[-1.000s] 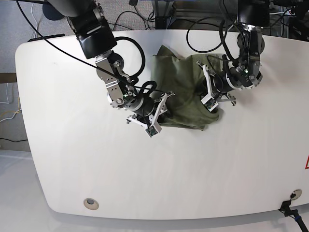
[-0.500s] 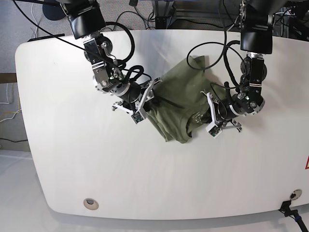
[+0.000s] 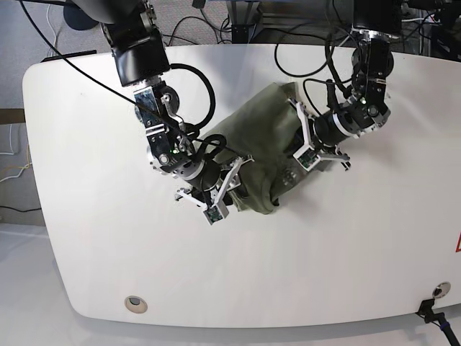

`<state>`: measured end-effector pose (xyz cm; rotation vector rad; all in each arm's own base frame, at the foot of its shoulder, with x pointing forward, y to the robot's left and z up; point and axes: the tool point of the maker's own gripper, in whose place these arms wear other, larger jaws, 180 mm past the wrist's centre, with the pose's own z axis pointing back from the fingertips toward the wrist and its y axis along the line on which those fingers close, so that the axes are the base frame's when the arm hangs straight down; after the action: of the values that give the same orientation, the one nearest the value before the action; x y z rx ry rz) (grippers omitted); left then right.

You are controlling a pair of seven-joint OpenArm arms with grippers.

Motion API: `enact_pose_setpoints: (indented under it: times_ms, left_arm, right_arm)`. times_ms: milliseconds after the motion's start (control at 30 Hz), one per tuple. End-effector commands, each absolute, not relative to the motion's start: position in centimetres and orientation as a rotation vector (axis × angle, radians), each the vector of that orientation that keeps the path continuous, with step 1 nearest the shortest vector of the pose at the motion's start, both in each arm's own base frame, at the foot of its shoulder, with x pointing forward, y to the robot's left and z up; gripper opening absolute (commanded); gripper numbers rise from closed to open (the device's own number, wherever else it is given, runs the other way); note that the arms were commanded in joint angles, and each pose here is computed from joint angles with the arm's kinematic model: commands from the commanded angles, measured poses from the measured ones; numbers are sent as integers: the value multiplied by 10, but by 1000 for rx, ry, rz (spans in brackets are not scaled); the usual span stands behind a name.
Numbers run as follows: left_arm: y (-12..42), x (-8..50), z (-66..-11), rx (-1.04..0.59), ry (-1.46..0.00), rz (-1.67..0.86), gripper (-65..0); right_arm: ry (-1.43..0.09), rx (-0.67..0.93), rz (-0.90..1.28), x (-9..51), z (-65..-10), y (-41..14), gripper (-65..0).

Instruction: Fold the T-shirt properly

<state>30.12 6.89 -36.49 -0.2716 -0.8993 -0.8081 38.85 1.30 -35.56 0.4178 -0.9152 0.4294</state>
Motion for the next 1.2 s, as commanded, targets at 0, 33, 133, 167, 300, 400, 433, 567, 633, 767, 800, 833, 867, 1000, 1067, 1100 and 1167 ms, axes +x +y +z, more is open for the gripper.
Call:
enact_pose_setpoints:
  times_ms: [0,33,133,167,300,400,433,567,633,767,800,833,867,1000,1067,1100,1167]
  left_arm:
    - [59,299,-357,-309,-940,-791,-650]
    - [60,296,-361,-313,-929,-788,-650]
    - [61,292,-376,-324,-884,-777,-650]
    - [63,290,-385,-330,-858,-766,-650]
    - [76,313,-400,-317,-818,-740,-650]
    - [95,330,-406,-283,-790,-733,-650]
    - [97,335,-405,-278,-793,-731,-650]
    - [98,349,-394,-264,-824,-735,-650]
    - [99,350,-392,-262,-830,-735,-650]
    - [92,357,-362,-241,-916,-767,-650]
    - [94,358,-352,-226,-945,-772,-650]
    - [102,359,-342,-202,-971,-766,-650]
    - [109,361,-330,-180,-1007,-753,-650]
    - [141,371,-296,-79,-1120,-607,-650]
    - [155,373,-284,-57,-1203,-518,-650]
    - [161,370,-282,-54,-1245,-476,-650]
    - [169,362,-279,-56,-1323,-419,-650]
  right_arm:
    - [-948,439,418,400,-351,17,-446]
    - [-941,440,419,398,-358,18,-446]
    - [-917,440,413,394,-375,17,-446]
    - [-901,438,406,390,-382,15,-446]
    - [-871,416,398,377,-399,-2,-446]
    - [-880,411,406,371,-397,-5,-446]
    - [-875,399,411,366,-400,-12,-446]
    - [-887,398,420,360,-396,-14,-446]
    - [-887,398,420,360,-396,-14,-446]
    - [-966,403,440,370,-367,-9,-446]
    - [-1000,386,459,373,-354,-14,-446]
    - [-1029,377,470,375,-344,-17,-446]
    - [-1060,372,479,377,-332,-18,-441]
    - [-1154,197,450,388,-308,-54,-440]
    - [-1219,106,448,387,-300,-71,-440]
    - [-1253,77,429,383,-298,-82,-440]
    - [-1305,41,373,374,-299,-105,-440]
